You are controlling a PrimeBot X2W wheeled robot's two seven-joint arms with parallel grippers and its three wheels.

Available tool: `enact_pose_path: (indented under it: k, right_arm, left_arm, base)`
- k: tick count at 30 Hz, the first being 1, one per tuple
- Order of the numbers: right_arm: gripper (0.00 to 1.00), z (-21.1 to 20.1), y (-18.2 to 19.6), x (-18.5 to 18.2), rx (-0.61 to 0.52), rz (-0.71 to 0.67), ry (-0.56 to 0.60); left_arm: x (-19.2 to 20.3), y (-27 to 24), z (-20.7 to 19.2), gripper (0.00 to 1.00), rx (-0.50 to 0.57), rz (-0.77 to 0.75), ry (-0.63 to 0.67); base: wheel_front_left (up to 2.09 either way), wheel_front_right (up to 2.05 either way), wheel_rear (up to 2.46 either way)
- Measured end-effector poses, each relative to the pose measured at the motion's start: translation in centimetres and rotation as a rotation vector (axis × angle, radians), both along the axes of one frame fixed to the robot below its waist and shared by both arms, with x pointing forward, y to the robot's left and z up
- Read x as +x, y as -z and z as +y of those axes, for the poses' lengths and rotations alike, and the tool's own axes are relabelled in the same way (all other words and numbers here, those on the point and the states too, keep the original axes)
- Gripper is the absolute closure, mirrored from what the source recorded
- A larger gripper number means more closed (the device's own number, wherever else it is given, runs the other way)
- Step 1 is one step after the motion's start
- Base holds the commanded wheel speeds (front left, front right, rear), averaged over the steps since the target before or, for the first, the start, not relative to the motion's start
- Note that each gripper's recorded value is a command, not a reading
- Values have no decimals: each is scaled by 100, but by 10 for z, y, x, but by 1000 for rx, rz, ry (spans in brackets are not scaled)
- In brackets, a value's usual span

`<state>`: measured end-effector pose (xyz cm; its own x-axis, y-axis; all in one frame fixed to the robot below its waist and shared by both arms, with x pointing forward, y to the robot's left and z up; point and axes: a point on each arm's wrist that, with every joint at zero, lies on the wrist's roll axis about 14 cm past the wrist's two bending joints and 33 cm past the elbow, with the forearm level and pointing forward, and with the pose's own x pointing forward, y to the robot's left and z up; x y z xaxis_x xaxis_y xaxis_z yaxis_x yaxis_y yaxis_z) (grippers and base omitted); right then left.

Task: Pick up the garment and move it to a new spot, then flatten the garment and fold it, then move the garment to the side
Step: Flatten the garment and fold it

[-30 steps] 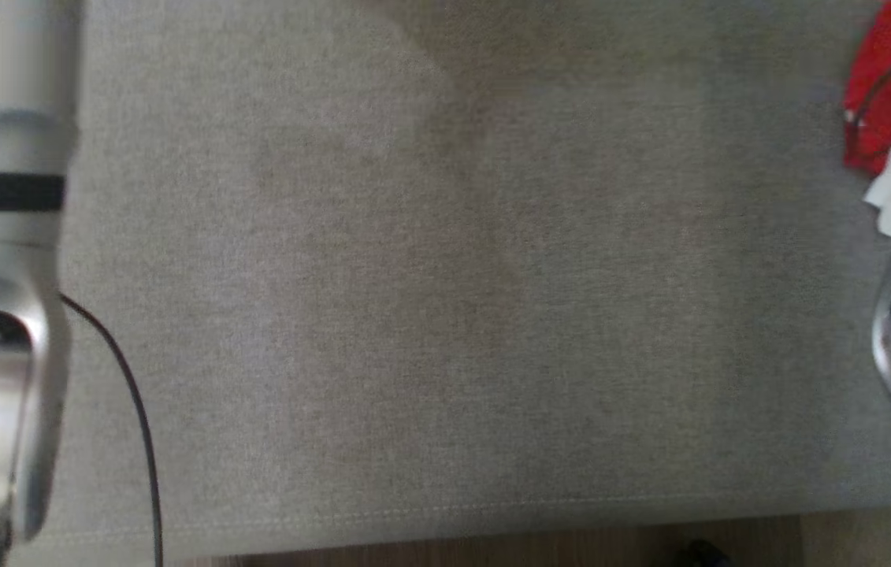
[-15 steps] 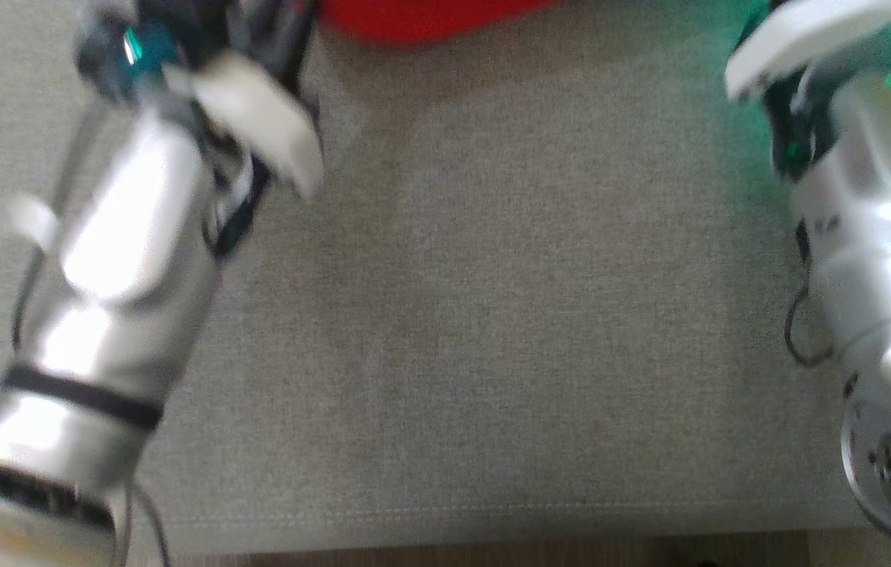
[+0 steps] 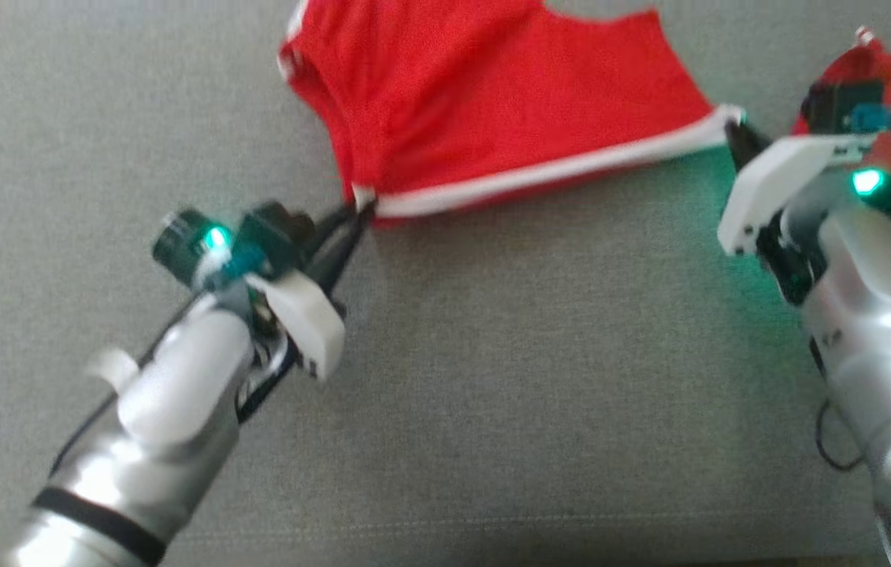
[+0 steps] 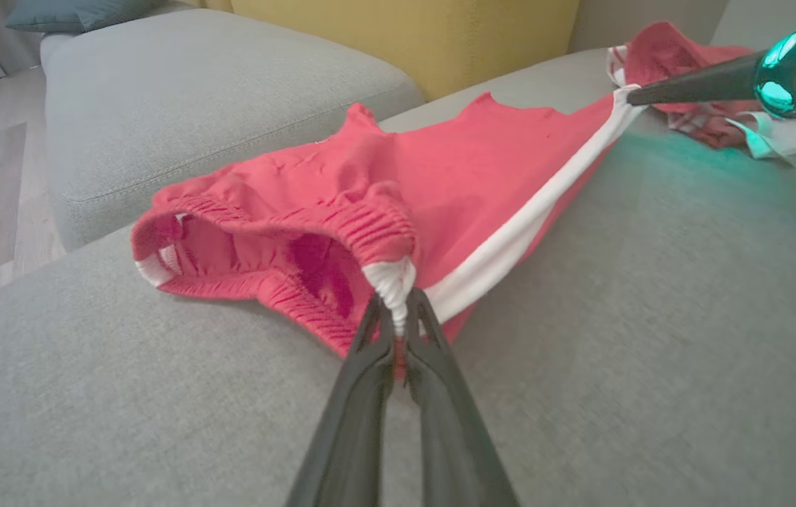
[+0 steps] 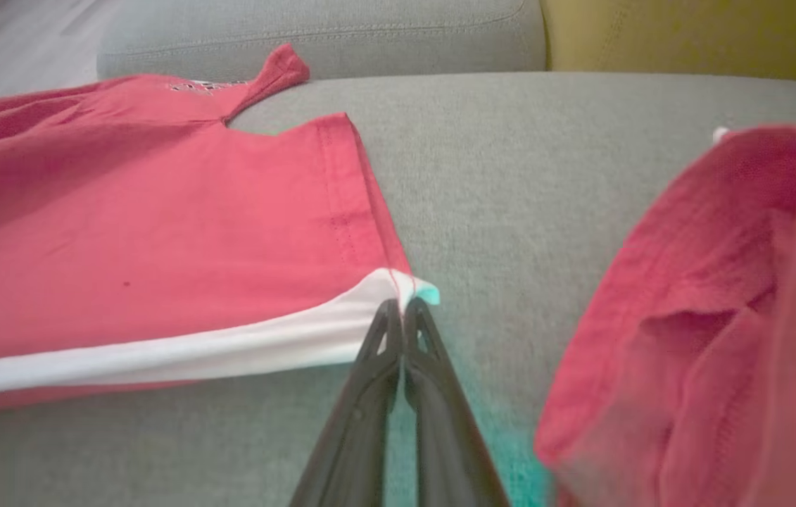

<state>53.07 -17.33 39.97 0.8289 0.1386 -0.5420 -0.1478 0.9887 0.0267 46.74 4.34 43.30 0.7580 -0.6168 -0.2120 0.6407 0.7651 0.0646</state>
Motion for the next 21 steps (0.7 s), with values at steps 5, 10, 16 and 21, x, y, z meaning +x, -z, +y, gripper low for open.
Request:
enact_pose_path:
  k: [5,10,16,21]
  right_arm:
    - [100,-6,6,-32,10,95,-12]
    - [100,-11,1,-59,7,151,-55]
    - [100,-24,3,-108,24,248,-82]
    - [100,-36,4,-151,62,321,-79]
  left_arm:
    - [-26,0,-5,100,16,1,33]
    - [-50,3,-5,100,31,13,54]
    - [-95,11,-13,100,34,46,104]
    - [-132,11,-21,100,26,53,150]
  base:
    - [0,0,0]
    - [0,0,0]
    - [0,0,0]
    - [0,0,0]
